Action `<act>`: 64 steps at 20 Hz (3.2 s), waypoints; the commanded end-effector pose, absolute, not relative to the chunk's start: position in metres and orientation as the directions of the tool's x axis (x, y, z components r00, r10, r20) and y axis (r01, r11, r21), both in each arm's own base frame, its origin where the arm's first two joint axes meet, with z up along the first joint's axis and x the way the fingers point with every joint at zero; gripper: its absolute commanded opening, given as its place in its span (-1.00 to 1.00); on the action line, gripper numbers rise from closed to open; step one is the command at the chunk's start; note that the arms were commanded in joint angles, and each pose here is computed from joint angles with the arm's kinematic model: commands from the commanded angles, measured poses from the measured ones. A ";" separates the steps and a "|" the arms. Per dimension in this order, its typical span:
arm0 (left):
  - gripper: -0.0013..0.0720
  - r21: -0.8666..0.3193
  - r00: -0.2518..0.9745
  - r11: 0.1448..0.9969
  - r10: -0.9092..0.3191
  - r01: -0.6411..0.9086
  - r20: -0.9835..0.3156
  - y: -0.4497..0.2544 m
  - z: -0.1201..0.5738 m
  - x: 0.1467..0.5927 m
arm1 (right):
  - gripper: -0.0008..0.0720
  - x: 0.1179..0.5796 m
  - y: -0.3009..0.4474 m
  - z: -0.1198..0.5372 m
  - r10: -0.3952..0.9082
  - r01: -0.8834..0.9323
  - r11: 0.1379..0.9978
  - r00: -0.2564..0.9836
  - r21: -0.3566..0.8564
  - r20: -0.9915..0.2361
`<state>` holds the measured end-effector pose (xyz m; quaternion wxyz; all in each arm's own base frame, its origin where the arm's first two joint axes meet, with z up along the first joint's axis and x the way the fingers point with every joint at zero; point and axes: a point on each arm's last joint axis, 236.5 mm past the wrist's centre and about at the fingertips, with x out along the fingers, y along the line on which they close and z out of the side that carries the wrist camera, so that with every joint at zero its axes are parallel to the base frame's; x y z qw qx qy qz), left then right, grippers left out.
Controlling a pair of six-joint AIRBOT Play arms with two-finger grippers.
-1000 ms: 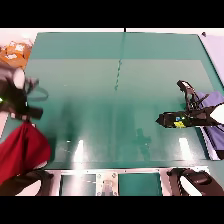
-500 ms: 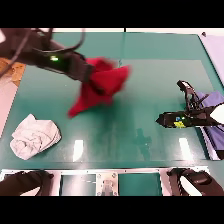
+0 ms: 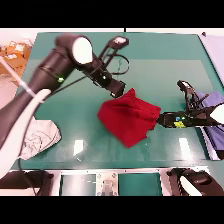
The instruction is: Fold the shirts.
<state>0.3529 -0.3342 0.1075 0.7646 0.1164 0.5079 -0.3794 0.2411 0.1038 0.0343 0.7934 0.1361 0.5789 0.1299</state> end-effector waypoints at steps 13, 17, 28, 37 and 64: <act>0.95 -0.585 -0.295 0.789 -0.523 0.187 -0.799 -0.304 -0.047 0.205 | -0.66 0.297 0.086 0.023 0.316 0.028 0.931 0.431 0.363 -0.845; 0.95 -0.617 -0.209 0.781 -0.589 0.101 -0.780 -0.346 -0.092 0.169 | 0.18 0.345 0.027 -0.018 0.239 0.248 0.901 0.399 0.356 -0.885; -0.91 -0.635 -0.179 0.755 -0.611 0.162 -0.771 -0.373 -0.094 0.161 | 0.12 0.382 0.006 -0.102 0.314 0.397 0.846 0.169 0.356 -0.934; -0.91 -0.386 -0.167 0.896 -0.355 0.221 -0.920 -0.226 -0.078 0.223 | -0.94 0.385 0.064 -0.097 0.547 0.286 0.773 0.149 0.566 -0.824; -0.91 0.131 0.965 0.958 -0.260 0.257 0.008 -0.078 0.533 0.271 | -0.94 0.229 0.062 0.541 0.267 -0.291 0.941 0.952 0.174 0.147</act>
